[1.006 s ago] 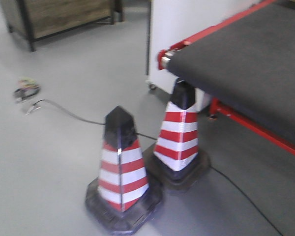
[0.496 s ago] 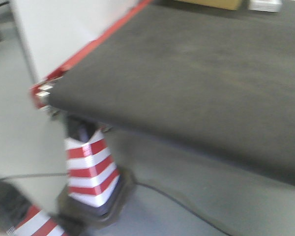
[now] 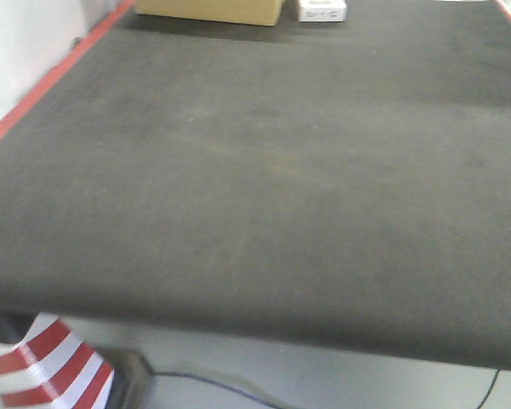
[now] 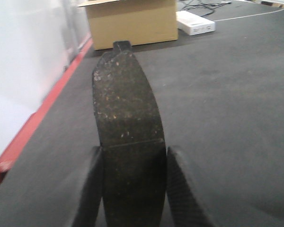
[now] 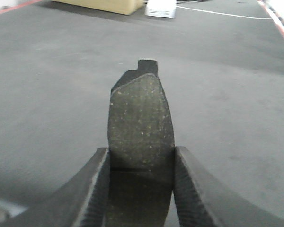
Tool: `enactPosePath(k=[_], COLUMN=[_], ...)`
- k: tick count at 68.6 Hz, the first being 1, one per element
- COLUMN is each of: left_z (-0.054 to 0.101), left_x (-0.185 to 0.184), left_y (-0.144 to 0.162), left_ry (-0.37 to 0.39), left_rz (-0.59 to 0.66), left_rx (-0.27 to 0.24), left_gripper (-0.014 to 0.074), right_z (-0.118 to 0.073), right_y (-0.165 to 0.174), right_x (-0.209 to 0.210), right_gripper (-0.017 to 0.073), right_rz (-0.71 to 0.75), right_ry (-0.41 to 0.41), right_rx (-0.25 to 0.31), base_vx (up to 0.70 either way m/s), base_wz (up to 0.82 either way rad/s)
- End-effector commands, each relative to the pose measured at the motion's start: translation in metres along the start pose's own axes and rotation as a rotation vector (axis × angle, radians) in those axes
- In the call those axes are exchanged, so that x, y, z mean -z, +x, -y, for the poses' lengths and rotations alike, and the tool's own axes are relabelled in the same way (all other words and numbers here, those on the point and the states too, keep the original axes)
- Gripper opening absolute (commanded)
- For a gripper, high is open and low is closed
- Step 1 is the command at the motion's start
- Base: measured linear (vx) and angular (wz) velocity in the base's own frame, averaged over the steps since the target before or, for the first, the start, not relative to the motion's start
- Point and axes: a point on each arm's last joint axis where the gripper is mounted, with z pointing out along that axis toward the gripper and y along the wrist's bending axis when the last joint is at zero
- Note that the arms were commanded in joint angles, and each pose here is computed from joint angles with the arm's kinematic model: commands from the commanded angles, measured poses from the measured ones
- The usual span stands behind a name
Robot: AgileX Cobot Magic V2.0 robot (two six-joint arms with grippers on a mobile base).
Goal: Move and align brake pads A on conveyor
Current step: 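Extend the left gripper with its brake pad over the conveyor belt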
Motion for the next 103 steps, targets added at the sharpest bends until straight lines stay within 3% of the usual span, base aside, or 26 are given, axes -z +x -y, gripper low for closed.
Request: enactPosePath(k=[1, 36, 103], left_z=[-0.0045, -0.0045, -0.0048], left_x=[0.002, 0.002, 0.002], left_y=[-0.0168, -0.0168, -0.0172], left_ry=[-0.042, -0.042, -0.044], left_rz=[0.099, 0.099, 0.103], left_rx=[0.018, 0.018, 0.018], left_gripper=[0.0136, 0.0136, 0.0136], right_z=[0.0018, 0.0018, 0.0018], right_y=[-0.0164, -0.0165, -0.0165], right_x=[0.0029, 0.0029, 0.0029], right_gripper=[0.0008, 0.0008, 0.0008], right_rz=[0.112, 0.114, 0.113], right_ry=[0.015, 0.015, 0.015], right_rx=[0.004, 0.004, 0.004], base_vx=[0.28, 0.2, 0.02], base_wz=[-0.34, -0.24, -0.01])
